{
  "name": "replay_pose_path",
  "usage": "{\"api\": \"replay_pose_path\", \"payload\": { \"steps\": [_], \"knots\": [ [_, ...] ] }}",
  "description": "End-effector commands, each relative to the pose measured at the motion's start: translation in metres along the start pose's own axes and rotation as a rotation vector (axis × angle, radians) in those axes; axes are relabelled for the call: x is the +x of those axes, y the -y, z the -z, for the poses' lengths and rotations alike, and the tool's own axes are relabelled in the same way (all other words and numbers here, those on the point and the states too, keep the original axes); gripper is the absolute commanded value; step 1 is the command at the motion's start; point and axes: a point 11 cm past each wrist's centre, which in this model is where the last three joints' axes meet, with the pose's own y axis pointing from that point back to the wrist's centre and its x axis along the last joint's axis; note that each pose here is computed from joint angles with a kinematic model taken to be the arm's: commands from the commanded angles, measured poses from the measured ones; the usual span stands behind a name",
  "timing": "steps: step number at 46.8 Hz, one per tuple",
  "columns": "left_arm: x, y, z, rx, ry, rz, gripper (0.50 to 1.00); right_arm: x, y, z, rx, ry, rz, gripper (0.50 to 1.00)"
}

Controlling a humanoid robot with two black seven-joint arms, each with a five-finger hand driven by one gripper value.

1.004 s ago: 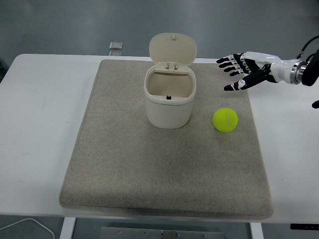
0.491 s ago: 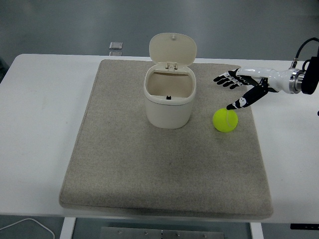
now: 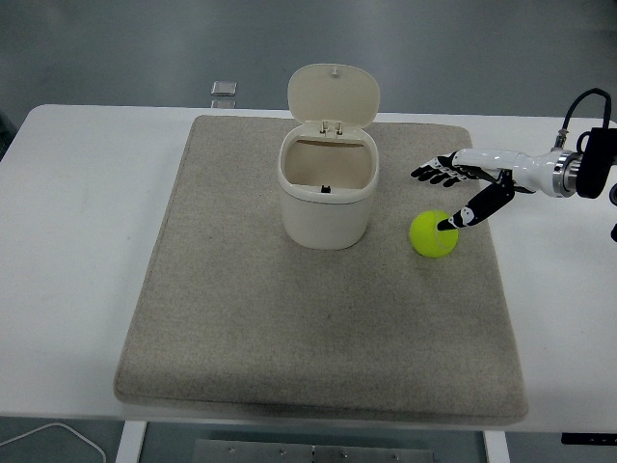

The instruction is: Pick up the tennis ball and place it in the box.

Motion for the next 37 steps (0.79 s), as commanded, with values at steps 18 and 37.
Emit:
{"api": "replay_pose_path", "payload": {
  "steps": [18, 37],
  "knots": [
    [0.000, 0.000, 0.001, 0.001, 0.000, 0.001, 0.996, -0.008, -0.015, 0.009, 0.037, -0.014, 0.036, 0.913],
    [0.000, 0.000, 0.001, 0.001, 0.000, 0.001, 0.996, -0.019, -0.013, 0.005, 0.027, -0.051, 0.047, 0.913]
  ]
}}
